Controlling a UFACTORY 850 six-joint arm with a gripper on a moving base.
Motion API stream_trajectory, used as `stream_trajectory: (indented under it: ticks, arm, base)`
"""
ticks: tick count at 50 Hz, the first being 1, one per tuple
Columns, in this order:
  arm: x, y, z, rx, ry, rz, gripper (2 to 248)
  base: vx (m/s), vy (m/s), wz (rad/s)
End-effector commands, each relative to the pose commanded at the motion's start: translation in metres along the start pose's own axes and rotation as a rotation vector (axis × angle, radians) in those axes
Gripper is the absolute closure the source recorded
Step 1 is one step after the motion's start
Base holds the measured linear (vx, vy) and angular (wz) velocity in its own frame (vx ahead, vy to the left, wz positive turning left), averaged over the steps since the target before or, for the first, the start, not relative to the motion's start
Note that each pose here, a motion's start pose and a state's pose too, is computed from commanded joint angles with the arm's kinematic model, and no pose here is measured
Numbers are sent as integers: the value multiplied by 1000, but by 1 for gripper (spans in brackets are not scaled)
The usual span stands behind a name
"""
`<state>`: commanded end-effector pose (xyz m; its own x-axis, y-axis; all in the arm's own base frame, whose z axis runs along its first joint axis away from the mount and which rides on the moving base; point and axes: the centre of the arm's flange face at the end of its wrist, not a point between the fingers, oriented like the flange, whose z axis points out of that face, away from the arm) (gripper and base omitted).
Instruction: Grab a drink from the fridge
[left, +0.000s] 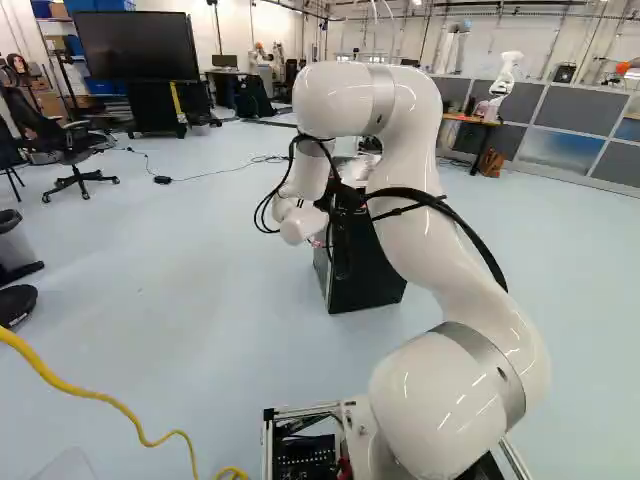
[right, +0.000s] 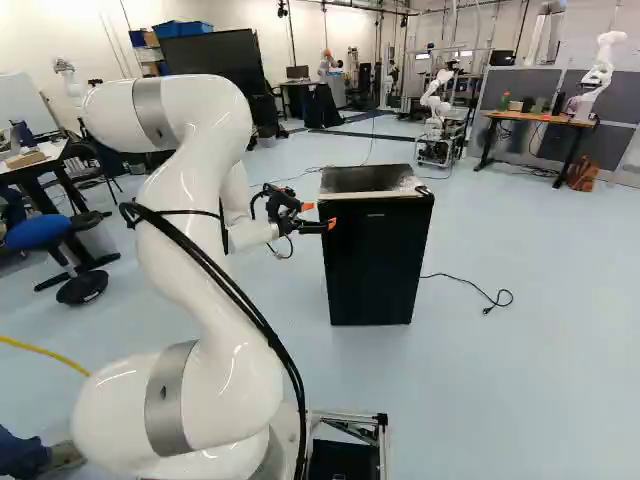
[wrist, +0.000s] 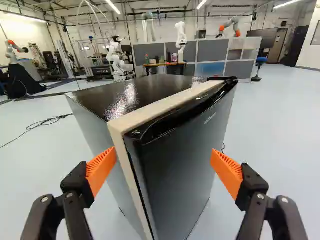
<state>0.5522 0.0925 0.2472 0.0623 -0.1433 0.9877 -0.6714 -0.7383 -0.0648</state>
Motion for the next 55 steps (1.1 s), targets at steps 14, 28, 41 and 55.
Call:
stream_trajectory:
  ticks: [14, 28, 41, 55]
  arm:
    - [1, 1, 6, -9, 2, 4, 3]
    - [1, 5, 11, -20, 3, 6, 3]
    - [3, 13, 12, -30, 0, 2, 3]
    - [5, 29, 3, -38, -11, -16, 3]
  base:
    - [0, 0, 0]
    - [0, 0, 0]
    - [0, 0, 0]
    - [0, 0, 0]
